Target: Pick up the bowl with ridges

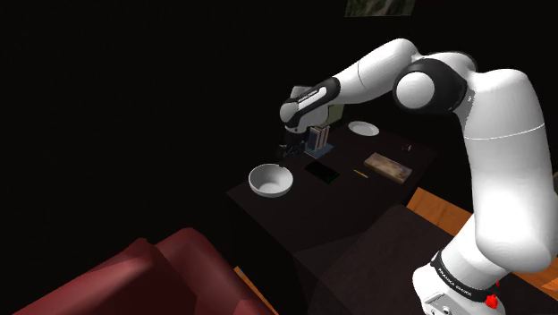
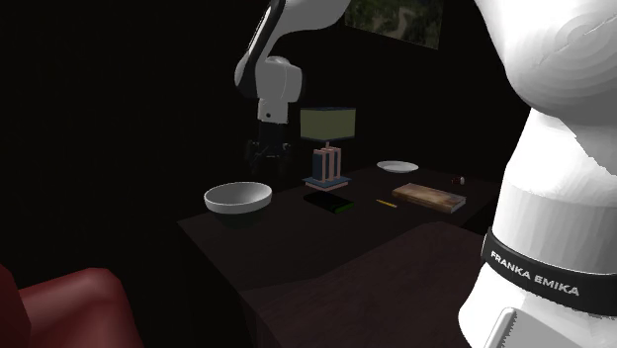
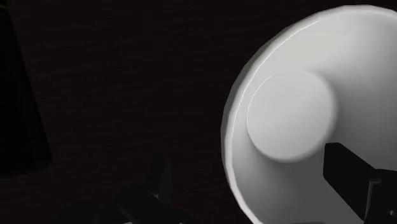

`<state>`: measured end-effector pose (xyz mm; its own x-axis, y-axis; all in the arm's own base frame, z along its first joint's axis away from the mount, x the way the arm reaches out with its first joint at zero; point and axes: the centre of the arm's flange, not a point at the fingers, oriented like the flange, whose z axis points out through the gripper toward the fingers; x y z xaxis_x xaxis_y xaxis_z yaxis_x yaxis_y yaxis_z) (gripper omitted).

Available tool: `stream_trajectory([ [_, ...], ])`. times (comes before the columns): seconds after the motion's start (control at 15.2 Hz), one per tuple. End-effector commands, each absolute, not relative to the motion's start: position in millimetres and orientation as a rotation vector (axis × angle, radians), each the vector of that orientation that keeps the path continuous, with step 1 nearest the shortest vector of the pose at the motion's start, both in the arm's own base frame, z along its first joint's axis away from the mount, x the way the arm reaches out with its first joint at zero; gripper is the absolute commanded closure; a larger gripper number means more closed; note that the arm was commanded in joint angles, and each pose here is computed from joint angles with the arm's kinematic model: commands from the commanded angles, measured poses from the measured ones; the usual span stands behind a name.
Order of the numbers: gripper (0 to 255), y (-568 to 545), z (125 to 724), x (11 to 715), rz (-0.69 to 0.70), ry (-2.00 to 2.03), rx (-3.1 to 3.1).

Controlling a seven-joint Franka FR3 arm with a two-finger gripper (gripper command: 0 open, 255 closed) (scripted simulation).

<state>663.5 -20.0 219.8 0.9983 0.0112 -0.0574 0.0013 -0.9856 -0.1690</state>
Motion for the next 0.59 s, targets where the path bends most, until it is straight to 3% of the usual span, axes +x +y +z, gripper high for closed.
stream_trajectory([
  [0.0, 0, -18, 211, 675, 0.083, -0.014, -2.966],
  [0.53, 0, -18, 171, 675, 0.083, -0.014, -2.966],
])
